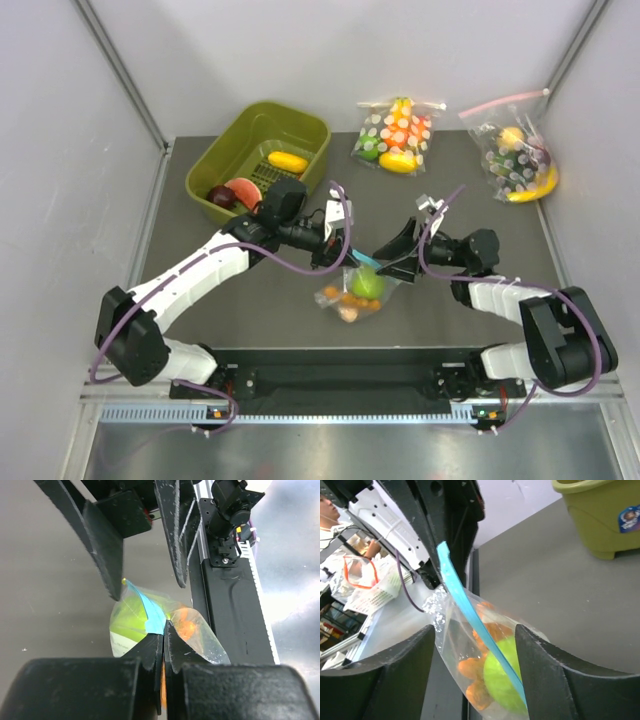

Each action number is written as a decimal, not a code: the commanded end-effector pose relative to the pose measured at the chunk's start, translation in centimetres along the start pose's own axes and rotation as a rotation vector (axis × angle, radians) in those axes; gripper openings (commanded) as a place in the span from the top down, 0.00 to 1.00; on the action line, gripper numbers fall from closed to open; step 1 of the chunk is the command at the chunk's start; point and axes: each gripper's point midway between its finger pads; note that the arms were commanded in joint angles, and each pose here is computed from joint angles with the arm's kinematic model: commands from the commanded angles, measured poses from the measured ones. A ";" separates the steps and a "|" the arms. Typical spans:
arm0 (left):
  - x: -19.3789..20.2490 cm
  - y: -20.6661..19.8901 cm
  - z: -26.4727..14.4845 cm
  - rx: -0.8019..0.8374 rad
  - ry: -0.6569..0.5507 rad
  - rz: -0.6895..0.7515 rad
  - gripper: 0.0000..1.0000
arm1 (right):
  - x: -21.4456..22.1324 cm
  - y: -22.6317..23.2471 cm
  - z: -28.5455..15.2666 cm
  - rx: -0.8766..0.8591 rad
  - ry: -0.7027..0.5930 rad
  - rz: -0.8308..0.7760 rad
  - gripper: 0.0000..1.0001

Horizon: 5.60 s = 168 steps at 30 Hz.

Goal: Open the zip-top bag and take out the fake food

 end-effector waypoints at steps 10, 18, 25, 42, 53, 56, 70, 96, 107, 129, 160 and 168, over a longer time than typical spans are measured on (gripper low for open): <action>-0.3 3.7 -0.2 -0.145 -0.006 0.072 1.00 | -0.8 4.4 2.1 -0.182 0.001 -0.298 0.83; 0.7 6.8 -1.6 -0.385 0.023 0.050 0.65 | -3.4 2.3 2.5 -0.031 -0.128 -0.222 1.00; -1.4 7.0 -2.7 -0.690 -0.059 0.086 0.28 | -8.7 -3.0 0.2 0.524 -0.296 -0.233 1.00; -3.3 5.2 4.1 -1.024 -0.064 -0.034 0.19 | -10.9 -5.4 -3.1 0.919 -0.525 -0.134 1.00; -2.2 5.5 2.6 -1.267 0.040 0.022 0.17 | -11.1 -5.4 -5.3 1.047 -0.579 -0.148 1.00; -3.0 5.0 3.3 -1.291 0.052 0.069 0.17 | -11.2 -5.2 -6.0 1.105 -0.597 -0.162 1.00; -2.4 7.0 9.9 -1.064 -0.098 -0.116 0.06 | -10.4 -4.0 -5.2 1.074 -0.615 -0.121 1.00; 4.2 10.2 10.9 -0.983 0.015 -0.285 1.00 | -9.5 -3.8 -4.5 1.038 -0.617 -0.107 0.99; 3.8 9.1 7.3 -0.907 -0.029 -0.356 1.00 | -13.2 -1.2 -10.2 1.214 -0.757 -0.223 0.26; -4.0 10.5 -2.0 -0.766 -0.487 -0.637 1.00 | -4.0 -0.6 -2.8 0.717 -0.423 -0.548 0.25; -6.4 7.2 -1.4 -0.540 -0.661 -0.777 1.00 | -4.3 2.1 -0.2 0.606 -0.521 -0.764 0.47; -6.0 6.6 -1.0 -0.511 -0.635 -0.778 1.00 | -5.4 2.4 0.3 0.613 -0.526 -0.813 0.71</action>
Point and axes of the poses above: each gripper's point midway between its finger pads, its own z axis out along the fingers, its own y axis along the line the jaws close on, x = y × z, and after that the axes turned 15 degrees about z, right-handed
